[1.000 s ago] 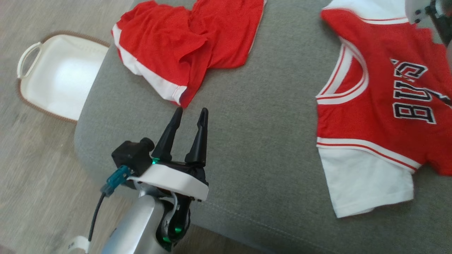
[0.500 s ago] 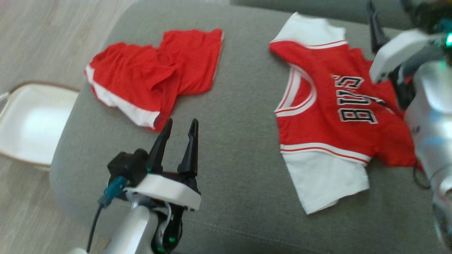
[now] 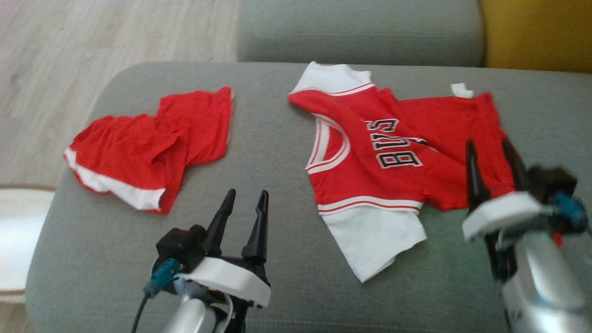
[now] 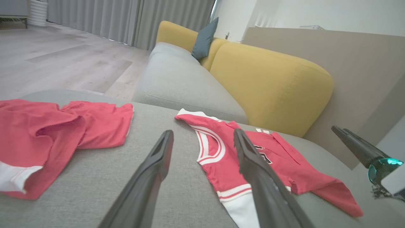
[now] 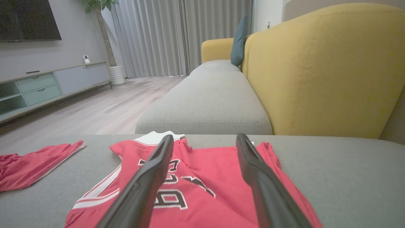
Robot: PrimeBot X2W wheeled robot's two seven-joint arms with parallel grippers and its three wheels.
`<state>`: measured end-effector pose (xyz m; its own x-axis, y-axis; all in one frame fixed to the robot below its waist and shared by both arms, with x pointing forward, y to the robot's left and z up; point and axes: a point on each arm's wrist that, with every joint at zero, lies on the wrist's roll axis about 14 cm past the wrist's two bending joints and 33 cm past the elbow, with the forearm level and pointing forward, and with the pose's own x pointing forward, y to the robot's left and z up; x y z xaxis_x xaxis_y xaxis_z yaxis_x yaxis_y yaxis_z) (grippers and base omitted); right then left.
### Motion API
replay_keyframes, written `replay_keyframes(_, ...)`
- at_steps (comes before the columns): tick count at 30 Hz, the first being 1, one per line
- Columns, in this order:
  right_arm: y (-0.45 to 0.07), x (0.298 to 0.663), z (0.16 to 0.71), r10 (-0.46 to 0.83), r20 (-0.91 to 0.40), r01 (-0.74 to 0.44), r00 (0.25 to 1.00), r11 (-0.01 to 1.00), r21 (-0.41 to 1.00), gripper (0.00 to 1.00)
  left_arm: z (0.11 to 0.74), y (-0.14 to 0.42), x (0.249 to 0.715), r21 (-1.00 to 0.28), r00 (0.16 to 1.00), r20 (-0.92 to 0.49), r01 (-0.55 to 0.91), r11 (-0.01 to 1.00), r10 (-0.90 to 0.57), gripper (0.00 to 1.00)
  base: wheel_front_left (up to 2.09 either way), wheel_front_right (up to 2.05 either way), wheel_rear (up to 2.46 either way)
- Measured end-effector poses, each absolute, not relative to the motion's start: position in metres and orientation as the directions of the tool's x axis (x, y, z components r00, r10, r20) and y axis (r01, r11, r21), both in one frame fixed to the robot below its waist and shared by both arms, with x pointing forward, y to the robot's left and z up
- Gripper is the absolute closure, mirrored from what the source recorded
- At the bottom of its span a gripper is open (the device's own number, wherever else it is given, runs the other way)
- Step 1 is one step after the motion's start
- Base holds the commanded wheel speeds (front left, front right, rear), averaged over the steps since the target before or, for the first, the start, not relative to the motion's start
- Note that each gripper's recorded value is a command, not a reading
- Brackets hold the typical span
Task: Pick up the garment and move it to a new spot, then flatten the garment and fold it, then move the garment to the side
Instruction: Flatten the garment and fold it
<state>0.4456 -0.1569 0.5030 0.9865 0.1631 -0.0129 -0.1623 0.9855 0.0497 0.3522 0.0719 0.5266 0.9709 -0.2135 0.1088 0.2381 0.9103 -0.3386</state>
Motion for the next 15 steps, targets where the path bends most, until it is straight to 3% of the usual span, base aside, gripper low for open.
replay_keyframes(6,-0.188,0.400,0.496,0.049,-0.038,-0.047,0.998,0.996,0.074,0.00,0.523,0.042,0.349,-0.342,0.947,0.098,0.321,0.883,-0.306,0.00,0.00,0.00,0.00)
replay_keyframes(15,-0.221,0.393,0.538,-0.051,0.035,0.049,0.998,0.998,0.038,0.00,0.474,-0.022,0.338,-0.403,0.847,-0.092,0.449,0.798,-0.523,0.00,0.00,0.00,0.00)
